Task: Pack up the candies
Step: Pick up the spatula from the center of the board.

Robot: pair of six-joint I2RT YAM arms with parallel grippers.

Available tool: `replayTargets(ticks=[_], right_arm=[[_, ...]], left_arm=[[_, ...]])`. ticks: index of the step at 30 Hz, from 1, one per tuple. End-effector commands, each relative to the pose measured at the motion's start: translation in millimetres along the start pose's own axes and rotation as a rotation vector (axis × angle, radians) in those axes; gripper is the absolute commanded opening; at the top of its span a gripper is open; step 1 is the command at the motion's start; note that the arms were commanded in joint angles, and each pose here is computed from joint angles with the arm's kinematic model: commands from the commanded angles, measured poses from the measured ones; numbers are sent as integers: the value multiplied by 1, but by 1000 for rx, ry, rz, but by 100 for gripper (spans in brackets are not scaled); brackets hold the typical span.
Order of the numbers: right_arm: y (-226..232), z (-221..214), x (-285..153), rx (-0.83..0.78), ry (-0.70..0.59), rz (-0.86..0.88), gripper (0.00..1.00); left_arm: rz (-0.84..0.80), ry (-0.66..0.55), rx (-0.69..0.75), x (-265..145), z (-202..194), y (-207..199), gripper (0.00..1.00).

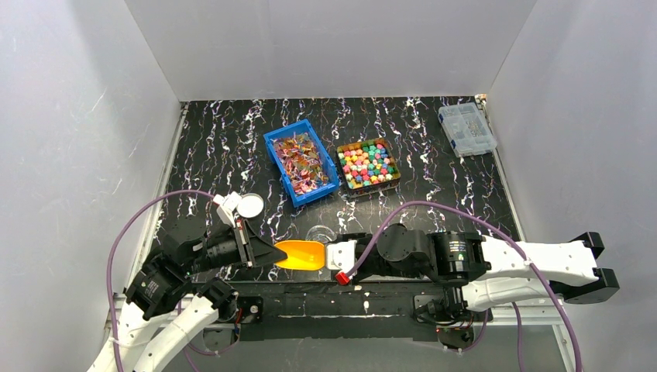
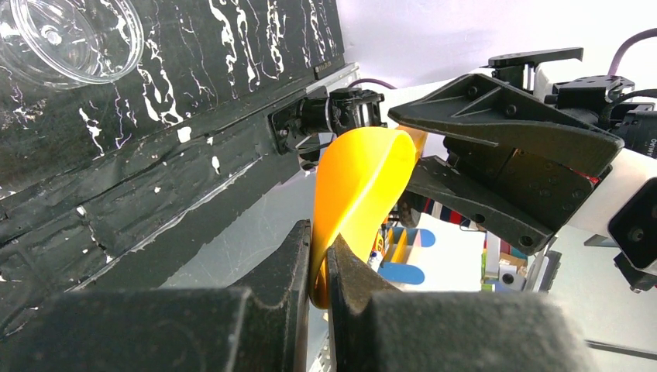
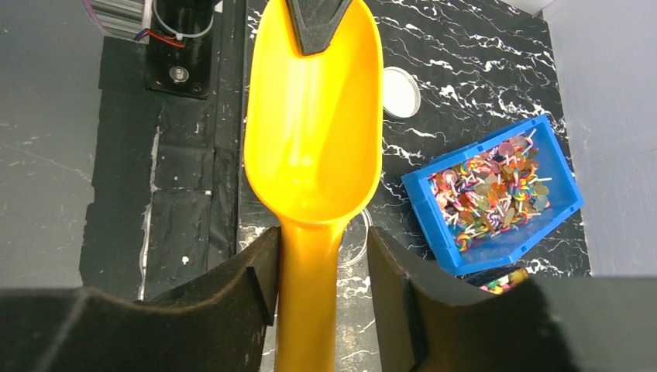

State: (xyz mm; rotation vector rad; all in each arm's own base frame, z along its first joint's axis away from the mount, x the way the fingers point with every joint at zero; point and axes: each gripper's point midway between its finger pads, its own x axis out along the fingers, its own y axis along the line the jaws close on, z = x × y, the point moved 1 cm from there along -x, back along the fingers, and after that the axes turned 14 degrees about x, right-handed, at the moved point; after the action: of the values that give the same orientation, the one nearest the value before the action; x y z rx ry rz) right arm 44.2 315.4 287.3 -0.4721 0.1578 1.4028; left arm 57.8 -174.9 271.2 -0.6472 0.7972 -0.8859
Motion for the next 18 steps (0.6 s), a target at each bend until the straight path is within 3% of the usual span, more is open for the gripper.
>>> replayTargets(ticks=[1, 14, 15, 18], right_arm=[[3, 16, 0, 32, -65, 11, 49], [10, 19, 8, 66, -84, 40, 44], [10, 20, 9, 66, -85, 41, 42], [10, 24, 9, 76, -106, 43, 23]], left_arm=[[-52, 17, -4, -3, -3, -10, 0], [-75, 15, -9, -3, -2, -14, 0], [-77, 16, -9, -3, -2, -14, 0], [-75, 19, -13, -2, -4, -12, 0]])
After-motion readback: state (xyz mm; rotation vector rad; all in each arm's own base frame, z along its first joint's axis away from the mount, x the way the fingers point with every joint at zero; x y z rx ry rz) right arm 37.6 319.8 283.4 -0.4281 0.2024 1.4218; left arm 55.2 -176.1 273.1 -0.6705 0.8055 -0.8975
